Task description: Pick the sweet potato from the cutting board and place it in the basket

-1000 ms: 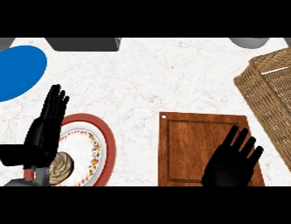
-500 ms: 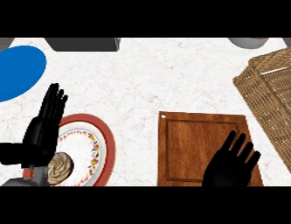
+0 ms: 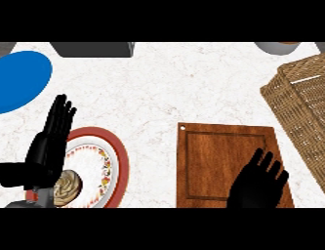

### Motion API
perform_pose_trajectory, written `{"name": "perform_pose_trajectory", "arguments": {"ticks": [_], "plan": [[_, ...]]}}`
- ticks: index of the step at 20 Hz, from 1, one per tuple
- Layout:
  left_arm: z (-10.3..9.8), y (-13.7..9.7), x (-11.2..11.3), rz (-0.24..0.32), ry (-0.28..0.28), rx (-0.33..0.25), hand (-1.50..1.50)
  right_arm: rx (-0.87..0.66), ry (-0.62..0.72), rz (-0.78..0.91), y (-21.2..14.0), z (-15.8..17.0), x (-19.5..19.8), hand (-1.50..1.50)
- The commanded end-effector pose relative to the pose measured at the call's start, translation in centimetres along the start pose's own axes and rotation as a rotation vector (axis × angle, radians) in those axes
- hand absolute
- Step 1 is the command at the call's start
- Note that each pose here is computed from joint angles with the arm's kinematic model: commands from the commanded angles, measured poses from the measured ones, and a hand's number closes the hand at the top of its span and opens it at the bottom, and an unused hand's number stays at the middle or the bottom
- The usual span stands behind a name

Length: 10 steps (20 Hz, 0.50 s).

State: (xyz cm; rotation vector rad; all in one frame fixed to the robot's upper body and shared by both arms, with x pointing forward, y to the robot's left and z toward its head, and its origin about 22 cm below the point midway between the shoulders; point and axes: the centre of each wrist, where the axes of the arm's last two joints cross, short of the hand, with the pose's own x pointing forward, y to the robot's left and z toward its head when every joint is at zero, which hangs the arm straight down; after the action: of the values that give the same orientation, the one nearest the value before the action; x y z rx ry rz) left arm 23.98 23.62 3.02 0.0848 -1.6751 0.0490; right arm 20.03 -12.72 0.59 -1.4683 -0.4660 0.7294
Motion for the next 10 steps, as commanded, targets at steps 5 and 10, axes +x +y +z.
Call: {"name": "perform_pose_trajectory", "arguments": {"ticks": [5, 10], "plan": [[0.0, 0.5, -0.1, -0.002, 0.0, 0.009, 0.0, 0.046, 0.125, 0.147, 1.2, 0.7, 0.9, 1.5], [-0.1, 0.6, -0.4, -0.014, -0.023, 0.004, 0.0, 0.042, 0.107, 0.164, 2.0, -0.2, 1.4, 1.5]]}}
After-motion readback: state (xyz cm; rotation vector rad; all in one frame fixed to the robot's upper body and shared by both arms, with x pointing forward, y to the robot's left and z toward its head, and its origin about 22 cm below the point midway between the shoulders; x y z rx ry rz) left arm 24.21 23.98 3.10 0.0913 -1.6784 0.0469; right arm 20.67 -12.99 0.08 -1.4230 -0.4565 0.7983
